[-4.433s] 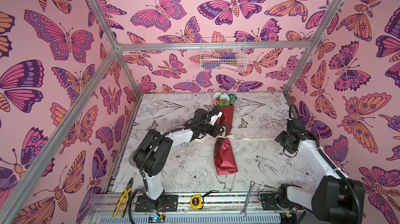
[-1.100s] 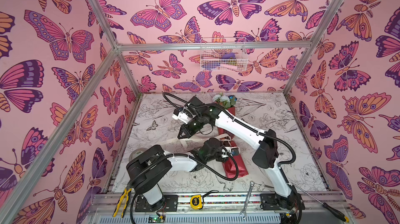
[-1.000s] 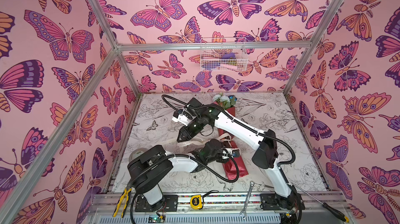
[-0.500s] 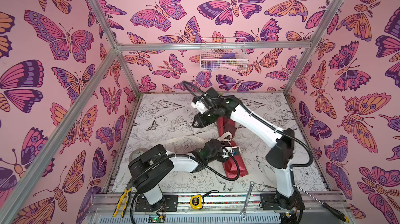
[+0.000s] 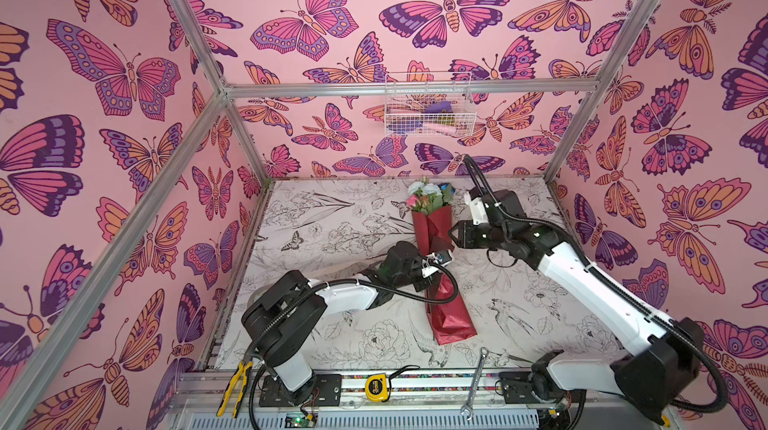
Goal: Tie the bouquet of fake flowers
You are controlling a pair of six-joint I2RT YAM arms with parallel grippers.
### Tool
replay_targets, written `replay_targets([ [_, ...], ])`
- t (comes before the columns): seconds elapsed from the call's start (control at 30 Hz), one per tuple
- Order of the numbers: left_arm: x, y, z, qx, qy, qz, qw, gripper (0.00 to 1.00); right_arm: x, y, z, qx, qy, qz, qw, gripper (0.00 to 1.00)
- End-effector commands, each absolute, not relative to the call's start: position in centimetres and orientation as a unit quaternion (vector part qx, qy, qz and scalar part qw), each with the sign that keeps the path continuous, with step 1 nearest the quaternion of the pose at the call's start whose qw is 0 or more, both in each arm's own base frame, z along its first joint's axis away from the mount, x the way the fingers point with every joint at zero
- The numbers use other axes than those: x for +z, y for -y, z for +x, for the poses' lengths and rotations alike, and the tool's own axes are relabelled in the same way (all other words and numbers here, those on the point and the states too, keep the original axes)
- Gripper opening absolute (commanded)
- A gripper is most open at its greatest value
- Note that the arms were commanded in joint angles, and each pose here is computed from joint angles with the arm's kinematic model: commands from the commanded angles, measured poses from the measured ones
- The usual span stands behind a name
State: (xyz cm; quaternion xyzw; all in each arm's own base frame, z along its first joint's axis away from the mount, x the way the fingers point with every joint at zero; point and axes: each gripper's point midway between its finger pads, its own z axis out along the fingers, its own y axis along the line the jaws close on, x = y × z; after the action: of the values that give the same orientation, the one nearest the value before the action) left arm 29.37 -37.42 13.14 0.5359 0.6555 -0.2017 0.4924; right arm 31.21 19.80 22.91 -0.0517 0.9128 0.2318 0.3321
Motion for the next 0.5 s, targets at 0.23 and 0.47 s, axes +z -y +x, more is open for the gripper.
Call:
replay_targets([
  [0.23,13.5,37.6,29.5,-0.286,-0.692,0.510,0.425,0.00,18.9,-18.9,27.3,0.270,-0.887,-0.062,0.370,0.41],
  [0.47,13.2,37.6,29.4,-0.294,-0.701,0.501,0.413,0.00,16.3,-21.5,26.4,0.240,-0.888,-0.105,0.379,0.41],
])
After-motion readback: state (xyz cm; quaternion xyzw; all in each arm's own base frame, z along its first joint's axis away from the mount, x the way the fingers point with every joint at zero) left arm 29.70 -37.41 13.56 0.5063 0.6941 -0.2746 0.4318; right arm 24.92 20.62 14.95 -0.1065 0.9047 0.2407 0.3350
